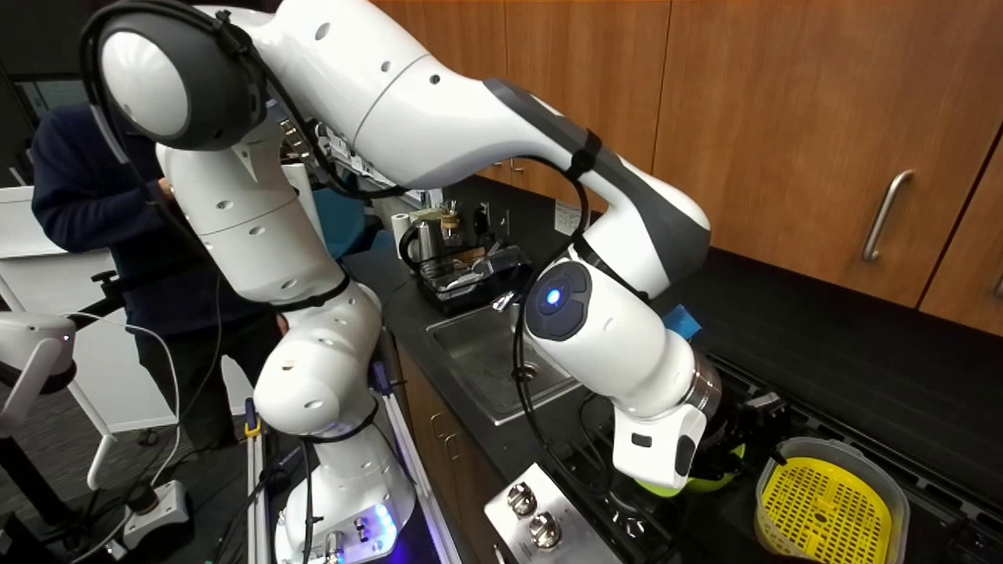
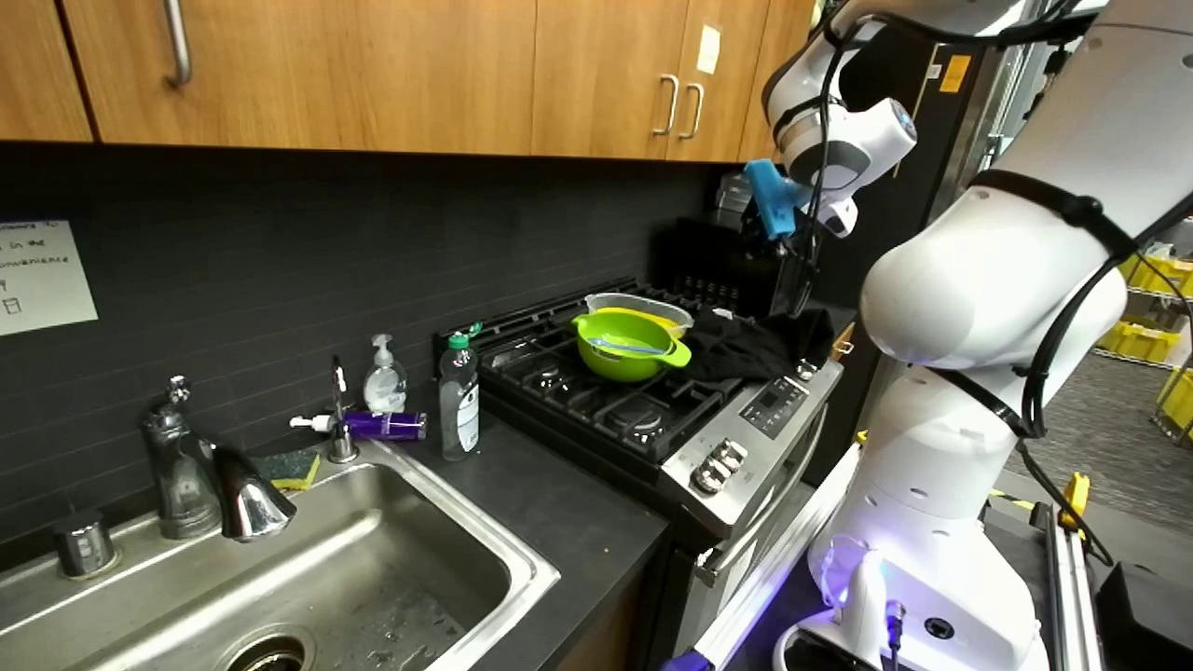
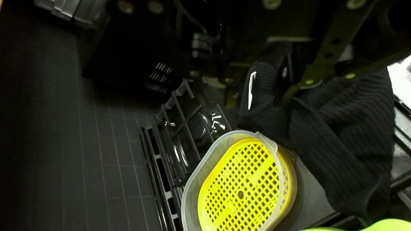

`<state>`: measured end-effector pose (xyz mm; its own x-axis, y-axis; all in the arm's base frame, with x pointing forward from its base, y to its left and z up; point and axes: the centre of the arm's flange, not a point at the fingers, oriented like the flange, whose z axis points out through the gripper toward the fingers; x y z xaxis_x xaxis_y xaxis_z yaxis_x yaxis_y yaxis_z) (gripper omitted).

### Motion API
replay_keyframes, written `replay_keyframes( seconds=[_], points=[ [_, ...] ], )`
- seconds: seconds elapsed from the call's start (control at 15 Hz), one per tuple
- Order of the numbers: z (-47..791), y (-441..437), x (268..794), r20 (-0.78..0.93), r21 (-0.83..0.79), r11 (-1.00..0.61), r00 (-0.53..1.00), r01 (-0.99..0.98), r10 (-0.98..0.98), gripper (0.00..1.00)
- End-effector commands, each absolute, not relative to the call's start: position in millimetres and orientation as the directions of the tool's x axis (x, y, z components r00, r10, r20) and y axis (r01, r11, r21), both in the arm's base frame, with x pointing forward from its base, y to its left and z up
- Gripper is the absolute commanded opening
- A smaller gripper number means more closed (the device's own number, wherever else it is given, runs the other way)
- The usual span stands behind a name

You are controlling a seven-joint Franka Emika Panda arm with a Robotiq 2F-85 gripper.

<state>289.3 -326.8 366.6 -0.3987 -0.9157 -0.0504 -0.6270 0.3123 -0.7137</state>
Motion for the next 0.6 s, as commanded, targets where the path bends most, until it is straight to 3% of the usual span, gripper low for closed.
replay_keyframes(
  seconds=[0.0, 0.33, 0.53],
  points=[
    [365, -342, 294, -0.072, -0.690, 0.343, -0.412, -0.637, -0.908, 0.66],
    [350, -373, 297, -0.123, -0.648, 0.410, -0.444, -0.642, -0.888, 0.99],
    [334, -411, 311, -0.211, -0.566, 0.520, -0.498, -0.639, -0.841, 1.00]
  ],
)
